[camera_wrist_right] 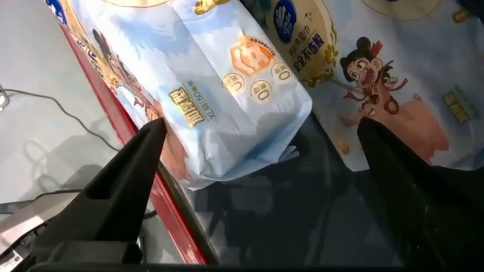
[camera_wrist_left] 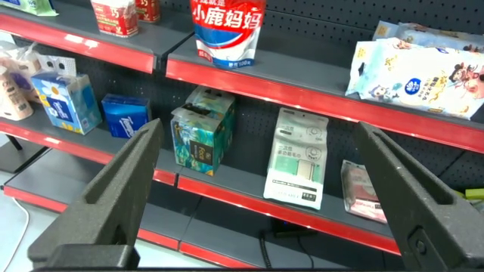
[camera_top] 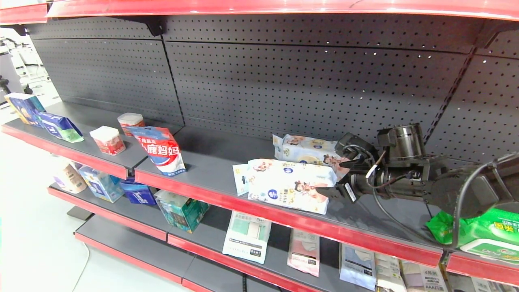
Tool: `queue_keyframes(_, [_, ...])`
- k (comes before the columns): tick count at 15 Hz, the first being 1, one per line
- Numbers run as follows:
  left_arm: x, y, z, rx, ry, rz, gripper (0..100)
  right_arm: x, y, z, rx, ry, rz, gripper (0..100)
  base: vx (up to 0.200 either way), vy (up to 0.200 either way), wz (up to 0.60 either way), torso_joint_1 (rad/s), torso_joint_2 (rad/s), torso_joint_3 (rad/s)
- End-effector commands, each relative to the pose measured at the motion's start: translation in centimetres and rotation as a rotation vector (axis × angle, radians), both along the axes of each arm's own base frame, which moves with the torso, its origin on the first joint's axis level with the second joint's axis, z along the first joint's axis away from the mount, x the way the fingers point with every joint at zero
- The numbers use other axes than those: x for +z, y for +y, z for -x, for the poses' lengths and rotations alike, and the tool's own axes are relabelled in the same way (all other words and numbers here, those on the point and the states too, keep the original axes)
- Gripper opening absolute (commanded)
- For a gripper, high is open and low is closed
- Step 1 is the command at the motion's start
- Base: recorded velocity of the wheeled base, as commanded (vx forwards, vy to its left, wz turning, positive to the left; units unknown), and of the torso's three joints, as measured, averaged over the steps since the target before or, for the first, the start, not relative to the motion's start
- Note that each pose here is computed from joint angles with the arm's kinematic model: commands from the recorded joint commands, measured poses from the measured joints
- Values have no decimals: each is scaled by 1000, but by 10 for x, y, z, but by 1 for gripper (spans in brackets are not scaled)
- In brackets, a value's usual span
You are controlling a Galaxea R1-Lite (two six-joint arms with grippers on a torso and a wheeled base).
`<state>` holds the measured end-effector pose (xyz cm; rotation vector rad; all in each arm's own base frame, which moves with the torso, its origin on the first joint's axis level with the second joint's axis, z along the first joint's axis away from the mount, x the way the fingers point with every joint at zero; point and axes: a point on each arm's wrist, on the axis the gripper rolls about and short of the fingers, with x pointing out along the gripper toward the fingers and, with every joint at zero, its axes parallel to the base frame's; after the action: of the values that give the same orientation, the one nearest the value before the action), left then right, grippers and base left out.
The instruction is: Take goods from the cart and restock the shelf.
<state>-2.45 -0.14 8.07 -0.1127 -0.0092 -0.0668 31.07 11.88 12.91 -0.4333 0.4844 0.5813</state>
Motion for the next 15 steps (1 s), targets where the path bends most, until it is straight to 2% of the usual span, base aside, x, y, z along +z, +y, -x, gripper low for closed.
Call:
queue_keyframes(1, [0,0,0,0,-1,0,100,-2,0,-1,0,5,2,100,0,0,0,0,0,0])
queue_keyframes(15, [0,0,0,0,1,0,100,-12,15,0,64,30,14,100,0,0,0,0,0,0])
